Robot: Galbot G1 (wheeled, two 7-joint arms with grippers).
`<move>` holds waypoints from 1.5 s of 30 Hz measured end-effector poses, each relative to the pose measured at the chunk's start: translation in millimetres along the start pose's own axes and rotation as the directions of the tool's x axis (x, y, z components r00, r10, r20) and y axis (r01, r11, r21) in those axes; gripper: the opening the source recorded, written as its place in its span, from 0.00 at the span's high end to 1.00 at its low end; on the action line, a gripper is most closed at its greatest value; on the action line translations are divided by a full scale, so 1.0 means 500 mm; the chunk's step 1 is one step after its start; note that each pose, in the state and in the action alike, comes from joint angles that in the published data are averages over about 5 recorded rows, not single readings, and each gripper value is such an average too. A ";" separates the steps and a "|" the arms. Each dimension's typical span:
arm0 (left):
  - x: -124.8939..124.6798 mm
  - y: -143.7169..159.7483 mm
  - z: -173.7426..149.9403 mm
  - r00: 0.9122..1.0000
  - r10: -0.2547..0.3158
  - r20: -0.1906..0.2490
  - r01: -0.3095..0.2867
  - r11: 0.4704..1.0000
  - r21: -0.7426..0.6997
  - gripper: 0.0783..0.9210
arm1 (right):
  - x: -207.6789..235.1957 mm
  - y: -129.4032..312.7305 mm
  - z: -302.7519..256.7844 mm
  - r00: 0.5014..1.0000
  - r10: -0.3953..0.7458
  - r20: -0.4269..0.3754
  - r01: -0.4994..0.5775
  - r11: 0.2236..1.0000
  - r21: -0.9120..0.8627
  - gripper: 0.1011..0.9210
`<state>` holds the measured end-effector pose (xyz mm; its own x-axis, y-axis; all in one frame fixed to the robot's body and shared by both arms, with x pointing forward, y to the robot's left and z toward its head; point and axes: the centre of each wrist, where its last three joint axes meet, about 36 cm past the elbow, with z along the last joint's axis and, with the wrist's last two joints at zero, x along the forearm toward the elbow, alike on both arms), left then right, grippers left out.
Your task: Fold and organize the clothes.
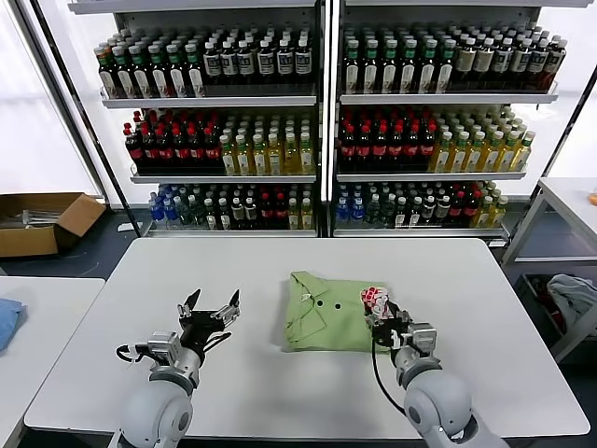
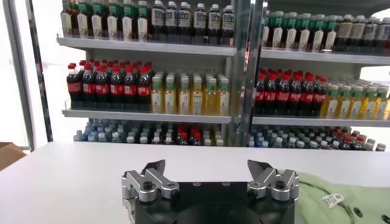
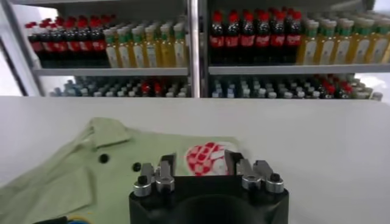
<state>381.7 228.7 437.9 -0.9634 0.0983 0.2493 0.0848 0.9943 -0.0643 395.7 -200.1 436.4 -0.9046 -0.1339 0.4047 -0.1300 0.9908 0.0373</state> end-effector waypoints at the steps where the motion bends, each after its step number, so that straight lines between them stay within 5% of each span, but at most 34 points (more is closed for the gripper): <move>1: 0.002 0.001 0.000 1.000 0.000 0.000 0.000 1.000 0.000 0.12 | 0.002 0.006 0.003 1.000 -0.004 -0.001 0.004 1.000 -0.008 0.35; 10: 0.011 0.002 0.012 1.000 0.003 -0.012 -0.003 1.000 -0.002 0.12 | 0.002 0.036 0.042 1.000 0.015 -0.020 -0.017 0.994 -0.104 0.13; 30: 0.025 0.002 0.020 1.000 0.005 -0.017 -0.005 1.000 -0.003 0.12 | -0.008 0.028 0.085 0.994 0.073 -0.077 -0.088 0.973 -0.214 0.12; 45: 0.030 0.014 0.006 0.998 -0.006 0.062 0.004 0.999 0.040 0.12 | 0.120 -0.052 0.013 0.966 0.186 0.178 -0.189 0.982 0.001 0.12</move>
<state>367.1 237.0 438.2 -0.9777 0.0895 0.1898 0.0710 0.9922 -0.1023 342.2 -233.8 453.5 -0.9706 0.0511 0.2352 0.0427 0.9983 -0.0406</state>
